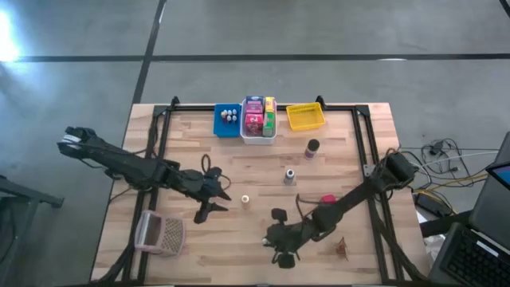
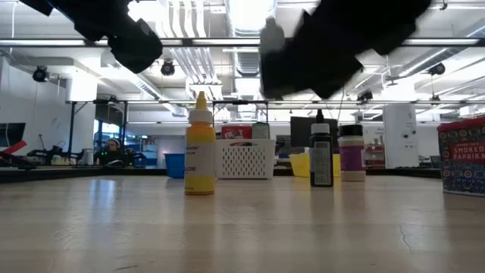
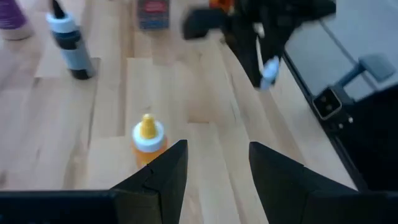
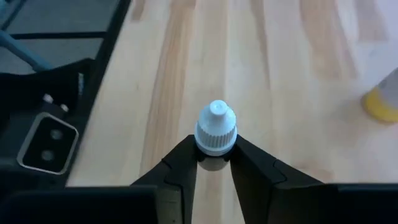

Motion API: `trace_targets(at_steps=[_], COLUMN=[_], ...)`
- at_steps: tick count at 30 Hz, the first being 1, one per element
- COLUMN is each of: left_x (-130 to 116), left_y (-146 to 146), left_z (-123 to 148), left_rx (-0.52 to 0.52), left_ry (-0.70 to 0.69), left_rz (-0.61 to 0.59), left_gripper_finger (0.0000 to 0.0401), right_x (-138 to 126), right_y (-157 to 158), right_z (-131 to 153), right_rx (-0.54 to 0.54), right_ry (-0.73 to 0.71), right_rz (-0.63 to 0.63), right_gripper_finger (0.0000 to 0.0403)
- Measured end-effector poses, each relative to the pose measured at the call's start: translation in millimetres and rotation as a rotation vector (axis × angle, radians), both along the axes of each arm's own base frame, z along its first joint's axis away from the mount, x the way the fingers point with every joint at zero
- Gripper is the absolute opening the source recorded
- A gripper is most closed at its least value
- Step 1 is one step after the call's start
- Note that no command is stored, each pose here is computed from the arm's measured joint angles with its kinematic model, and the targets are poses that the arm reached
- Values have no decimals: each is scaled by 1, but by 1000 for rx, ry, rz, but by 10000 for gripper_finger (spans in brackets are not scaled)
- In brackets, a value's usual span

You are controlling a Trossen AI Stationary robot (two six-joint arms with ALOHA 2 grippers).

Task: Pick & Place Kitchen Items
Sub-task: Put the small black food coloring bottle into the blue bin

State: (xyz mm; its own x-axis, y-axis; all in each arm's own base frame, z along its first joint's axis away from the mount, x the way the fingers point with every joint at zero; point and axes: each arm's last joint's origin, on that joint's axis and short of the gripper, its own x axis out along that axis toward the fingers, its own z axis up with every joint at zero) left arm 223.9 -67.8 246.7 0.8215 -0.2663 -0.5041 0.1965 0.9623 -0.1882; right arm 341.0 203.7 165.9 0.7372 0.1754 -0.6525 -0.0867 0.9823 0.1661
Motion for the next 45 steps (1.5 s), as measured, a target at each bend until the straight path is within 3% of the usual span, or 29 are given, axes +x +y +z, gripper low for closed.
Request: trace_targets(at_steps=[8, 16, 25, 34, 45], left_x=[38, 68, 78, 79, 81], left_y=[-28, -48, -54, -55, -58], left_z=[10, 17, 9, 16, 13], left_rx=[118, 157, 112, 84, 82], left_ry=[-24, -144, -139, -198, -189], left_rz=[-126, -116, -90, -100, -106], left_gripper_finger=[177, 177, 177, 177, 177], right_x=[4, 6, 11, 13, 18], right_y=[-22, -26, -25, -27, -34], right_z=[32, 41, 55, 57, 59], right_rx=[3, -154, -233, -238, -243], right_ry=[-56, -113, -161, -168, -173], right_rz=[49, 38, 43, 38, 20], right_gripper_finger=[75, 86, 73, 88, 79])
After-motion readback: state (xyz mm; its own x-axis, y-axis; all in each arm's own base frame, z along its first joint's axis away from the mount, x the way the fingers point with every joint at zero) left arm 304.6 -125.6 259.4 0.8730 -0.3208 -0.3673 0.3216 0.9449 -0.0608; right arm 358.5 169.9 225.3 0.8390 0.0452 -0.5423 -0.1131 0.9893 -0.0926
